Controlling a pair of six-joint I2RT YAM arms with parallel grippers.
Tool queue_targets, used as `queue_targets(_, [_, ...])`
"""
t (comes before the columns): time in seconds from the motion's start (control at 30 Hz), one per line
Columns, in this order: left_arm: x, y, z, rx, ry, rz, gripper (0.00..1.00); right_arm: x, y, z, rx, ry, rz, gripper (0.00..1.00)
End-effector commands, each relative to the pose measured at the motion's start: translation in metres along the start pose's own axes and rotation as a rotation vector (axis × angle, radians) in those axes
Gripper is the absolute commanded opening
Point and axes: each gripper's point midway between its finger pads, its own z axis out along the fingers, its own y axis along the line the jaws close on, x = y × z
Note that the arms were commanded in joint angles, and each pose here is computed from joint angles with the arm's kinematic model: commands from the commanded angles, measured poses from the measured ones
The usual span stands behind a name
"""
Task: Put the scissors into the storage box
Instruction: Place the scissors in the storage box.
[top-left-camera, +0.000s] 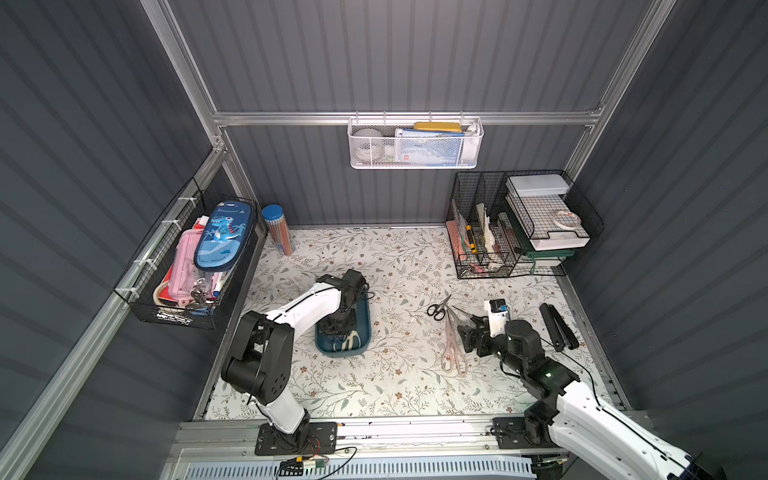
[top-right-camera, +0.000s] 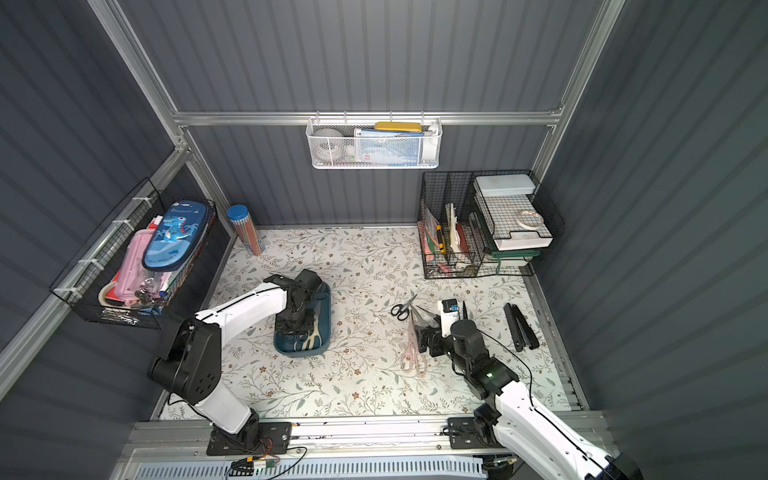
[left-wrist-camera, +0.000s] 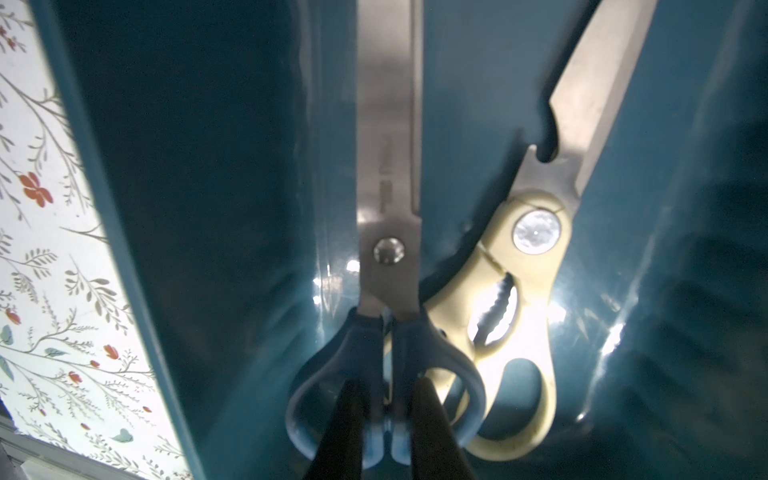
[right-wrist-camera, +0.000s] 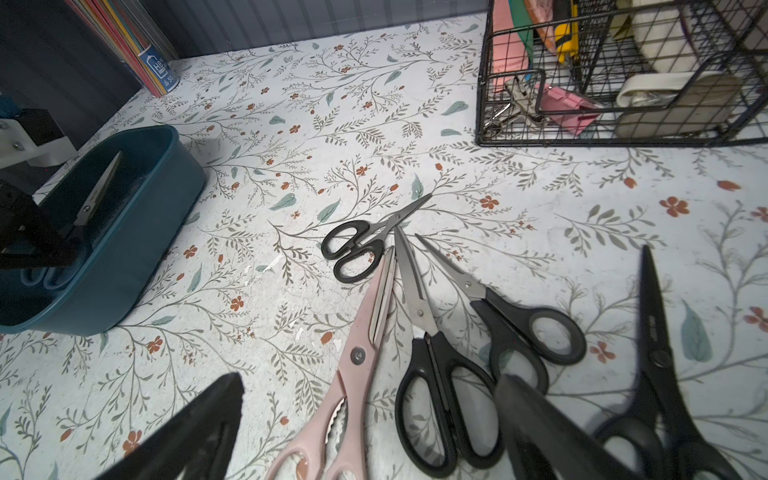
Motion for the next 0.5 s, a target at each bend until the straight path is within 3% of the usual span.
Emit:
queue_targets(0.0, [-0.008,0.003,-0.005,-0.014,-0.023,-0.007,0.26,-0.015,0.008,-0.002,-0.026,-0.03,-0.014,0.99])
queue_targets(0.13, [-0.006,0.007,-0.01,-0.017,-0.034,-0.021,0.45,-0.016,0.008,-0.003,-0.025,-0.035,-0.013,0.99])
queue_targets(0.23, [-0.008,0.01,-0.021,-0.01,-0.059,-0.042,0.52,-0.017,0.008,-0.005,-0.026,-0.044,-0.012,0.99])
queue_targets(0.33, [-0.024,0.018,-0.049,-0.022,-0.154,-0.047,0.54,-0.017,0.008,-0.006,-0.027,-0.048,-0.014,0.99])
queue_targets(0.47, [-0.049,-0.003,-0.105,0.056,-0.32,-0.002,0.54,-0.017,0.008,-0.006,-0.023,-0.049,-0.012,0.99])
